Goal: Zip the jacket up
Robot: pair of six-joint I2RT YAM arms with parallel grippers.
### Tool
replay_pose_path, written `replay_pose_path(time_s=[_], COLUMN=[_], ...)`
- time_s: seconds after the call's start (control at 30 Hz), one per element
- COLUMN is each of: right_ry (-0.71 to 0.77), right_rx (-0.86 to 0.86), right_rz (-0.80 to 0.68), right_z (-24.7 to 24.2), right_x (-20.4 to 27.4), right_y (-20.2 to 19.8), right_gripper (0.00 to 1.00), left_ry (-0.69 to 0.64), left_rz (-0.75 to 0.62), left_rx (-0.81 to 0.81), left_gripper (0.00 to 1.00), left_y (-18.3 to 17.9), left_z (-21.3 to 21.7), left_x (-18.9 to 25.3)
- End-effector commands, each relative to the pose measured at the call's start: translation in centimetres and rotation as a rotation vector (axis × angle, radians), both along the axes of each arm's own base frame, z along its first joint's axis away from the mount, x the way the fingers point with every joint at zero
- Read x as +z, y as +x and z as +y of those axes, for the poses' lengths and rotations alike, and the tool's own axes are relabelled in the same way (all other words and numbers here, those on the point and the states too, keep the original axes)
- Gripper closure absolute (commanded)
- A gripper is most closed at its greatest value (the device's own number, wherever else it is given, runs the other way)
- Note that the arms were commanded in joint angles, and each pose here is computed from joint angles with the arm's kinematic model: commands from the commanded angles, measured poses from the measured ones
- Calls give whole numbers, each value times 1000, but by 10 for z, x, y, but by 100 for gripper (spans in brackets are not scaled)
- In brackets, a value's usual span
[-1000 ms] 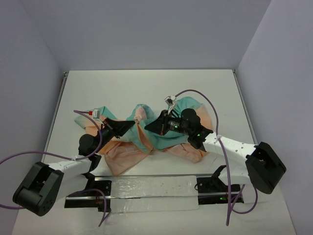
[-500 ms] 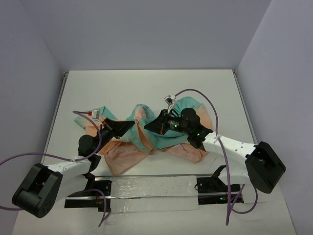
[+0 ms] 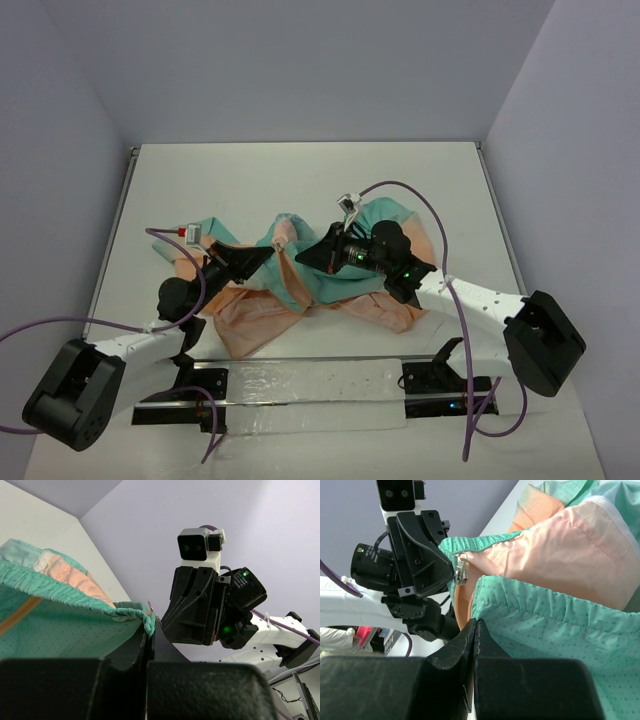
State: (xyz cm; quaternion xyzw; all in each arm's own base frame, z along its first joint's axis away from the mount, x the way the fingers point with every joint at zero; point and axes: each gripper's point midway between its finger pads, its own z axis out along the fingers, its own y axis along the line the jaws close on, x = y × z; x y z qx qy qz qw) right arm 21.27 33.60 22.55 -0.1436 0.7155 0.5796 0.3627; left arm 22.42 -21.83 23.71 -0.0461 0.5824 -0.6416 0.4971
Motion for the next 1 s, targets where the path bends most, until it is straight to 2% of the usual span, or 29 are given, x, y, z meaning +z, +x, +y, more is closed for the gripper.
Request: replay_pose_path(time_s=[0.0, 0.97], right_ry=[97, 111], right_rx=[-2, 32], right_rz=[-95, -90], right_z=[1, 4], right_x=[43, 43], right_y=[-3, -7], right_gripper=[100, 100], left_ry=[-183, -182], left_rz=[-385, -393], left_rx=[11, 16], left_gripper=[100, 100], left_y=[-38, -39], left_z=[20, 20], left_x=[85, 88])
